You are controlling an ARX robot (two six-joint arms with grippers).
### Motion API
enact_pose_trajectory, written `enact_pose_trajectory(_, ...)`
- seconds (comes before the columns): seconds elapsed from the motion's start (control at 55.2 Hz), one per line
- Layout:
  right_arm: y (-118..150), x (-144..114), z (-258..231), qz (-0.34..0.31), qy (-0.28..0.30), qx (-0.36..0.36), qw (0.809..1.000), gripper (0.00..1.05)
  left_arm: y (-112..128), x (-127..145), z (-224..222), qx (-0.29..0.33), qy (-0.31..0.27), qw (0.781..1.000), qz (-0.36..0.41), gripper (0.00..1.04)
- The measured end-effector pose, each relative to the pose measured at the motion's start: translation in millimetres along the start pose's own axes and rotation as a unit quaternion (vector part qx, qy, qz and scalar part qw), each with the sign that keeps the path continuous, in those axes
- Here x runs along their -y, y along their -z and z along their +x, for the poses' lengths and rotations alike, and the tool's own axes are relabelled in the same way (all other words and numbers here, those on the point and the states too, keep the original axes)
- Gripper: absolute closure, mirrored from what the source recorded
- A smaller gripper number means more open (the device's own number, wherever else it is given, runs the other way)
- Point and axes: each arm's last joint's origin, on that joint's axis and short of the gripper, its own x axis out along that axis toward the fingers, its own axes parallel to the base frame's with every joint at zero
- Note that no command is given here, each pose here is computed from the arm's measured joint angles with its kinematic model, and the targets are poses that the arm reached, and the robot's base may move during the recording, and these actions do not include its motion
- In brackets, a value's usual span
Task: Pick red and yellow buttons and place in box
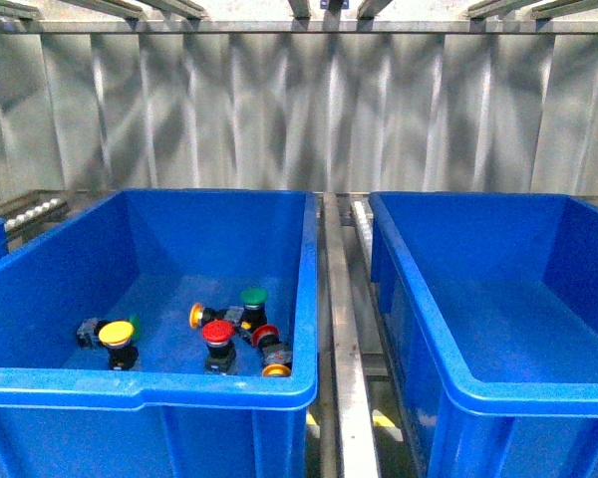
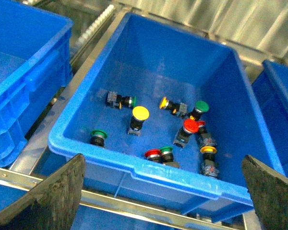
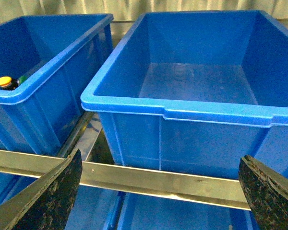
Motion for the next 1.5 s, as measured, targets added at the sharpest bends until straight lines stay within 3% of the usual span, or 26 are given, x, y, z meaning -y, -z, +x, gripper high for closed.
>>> enact_pose_trajectory(0.199, 0.0, 0.0, 0.0, 0.000, 0.000, 0.000, 1.000, 0.07, -9.6, 46.5, 89.4, -0.096, -0.035, 0.993, 0.064, 0.08)
enact_pose_trajectory(0.453, 0.0, 0.0, 0.0, 0.000, 0.000, 0.000, 1.000, 0.07, -5.9, 90.5, 163.6, -0.155, -0.055, 0.982, 0.097, 0.08)
enact_pose_trajectory(0.798, 0.0, 0.0, 0.0, 0.000, 0.000, 0.000, 1.000, 0.07, 27.2, 102.0, 233.0, -0.200, -0.085, 0.971, 0.099, 0.08)
enact_pose_trajectory(1.196, 0.0, 0.0, 0.0, 0.000, 0.000, 0.000, 1.000, 0.07, 68.9, 114.0, 278.1, -0.217, -0.082, 0.969, 0.090, 0.08)
enact_pose_trajectory(1.505, 0.0, 0.0, 0.0, 0.000, 0.000, 0.000, 1.000, 0.07, 82.5, 125.9, 302.0, -0.224, -0.084, 0.966, 0.096, 0.08)
